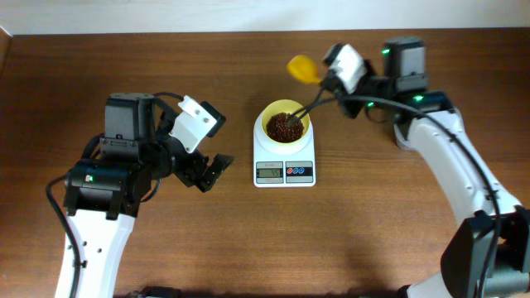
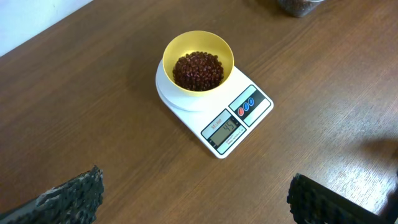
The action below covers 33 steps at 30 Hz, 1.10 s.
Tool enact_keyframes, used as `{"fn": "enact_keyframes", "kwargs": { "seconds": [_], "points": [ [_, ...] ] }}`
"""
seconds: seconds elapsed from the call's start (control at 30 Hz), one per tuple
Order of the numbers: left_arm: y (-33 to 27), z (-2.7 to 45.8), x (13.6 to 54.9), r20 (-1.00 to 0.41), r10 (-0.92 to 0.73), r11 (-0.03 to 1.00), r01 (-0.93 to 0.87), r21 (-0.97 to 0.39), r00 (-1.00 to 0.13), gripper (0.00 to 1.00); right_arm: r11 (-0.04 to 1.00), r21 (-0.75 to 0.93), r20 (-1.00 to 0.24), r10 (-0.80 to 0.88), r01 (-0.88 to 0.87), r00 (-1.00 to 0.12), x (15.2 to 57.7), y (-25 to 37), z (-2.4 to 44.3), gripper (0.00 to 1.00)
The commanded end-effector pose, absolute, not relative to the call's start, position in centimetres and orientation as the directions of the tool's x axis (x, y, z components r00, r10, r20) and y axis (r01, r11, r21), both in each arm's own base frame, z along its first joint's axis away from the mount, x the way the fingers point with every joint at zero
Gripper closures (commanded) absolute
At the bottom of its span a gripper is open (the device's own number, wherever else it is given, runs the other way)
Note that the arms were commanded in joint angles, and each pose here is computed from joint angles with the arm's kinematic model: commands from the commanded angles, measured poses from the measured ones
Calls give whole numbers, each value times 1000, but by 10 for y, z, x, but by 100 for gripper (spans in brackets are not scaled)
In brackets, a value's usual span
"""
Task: Scoop item into bowl and weigh 50g on scale
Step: 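Tilt the scoop with the right gripper to pour beans into the bowl, then return the scoop to the tub and dip it into the beans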
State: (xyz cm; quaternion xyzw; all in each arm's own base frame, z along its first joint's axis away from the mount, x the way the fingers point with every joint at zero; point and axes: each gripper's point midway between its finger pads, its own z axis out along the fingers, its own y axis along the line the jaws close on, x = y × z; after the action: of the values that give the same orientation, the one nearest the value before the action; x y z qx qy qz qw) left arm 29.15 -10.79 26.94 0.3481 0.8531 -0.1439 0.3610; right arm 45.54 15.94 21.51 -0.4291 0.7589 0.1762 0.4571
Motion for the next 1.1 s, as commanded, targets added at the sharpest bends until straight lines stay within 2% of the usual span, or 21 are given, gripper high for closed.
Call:
{"fn": "enact_keyframes", "kwargs": {
  "seconds": [0.0,0.1,0.2,0.23,0.4,0.53,0.73,0.87,1.07],
  "points": [
    [-106,277,293,-727,497,714,699,32,-475,1,625,44,-909,-298,-779,-291,456,133,256,96],
    [-106,277,293,-727,497,714,699,32,-474,1,704,119,-905,-214,-700,-368,462,86,259,96],
    [-106,277,293,-727,497,714,699,32,-474,1,868,108,-848,-174,-485,-500,466,1,239,96],
    [-106,277,293,-727,497,714,699,32,-474,1,925,87,-803,-155,-371,-575,460,-35,225,96],
    [-106,277,293,-727,497,714,699,32,-474,1,960,-83,-605,-262,-267,-752,420,-96,180,96],
    [-106,277,293,-727,497,714,699,31,-475,1,963,-157,-465,-270,-221,-843,395,-115,163,96],
    [-106,277,293,-727,497,714,699,32,-474,1,969,-76,-347,-245,-234,-905,366,-106,134,96],
    [-106,277,293,-727,497,714,699,32,-474,1,958,62,-389,-234,-278,-891,373,-82,124,96],
    [-106,277,293,-727,497,714,699,32,-474,1,951,128,-339,-223,-280,-914,373,-76,98,96]
  ]
}}
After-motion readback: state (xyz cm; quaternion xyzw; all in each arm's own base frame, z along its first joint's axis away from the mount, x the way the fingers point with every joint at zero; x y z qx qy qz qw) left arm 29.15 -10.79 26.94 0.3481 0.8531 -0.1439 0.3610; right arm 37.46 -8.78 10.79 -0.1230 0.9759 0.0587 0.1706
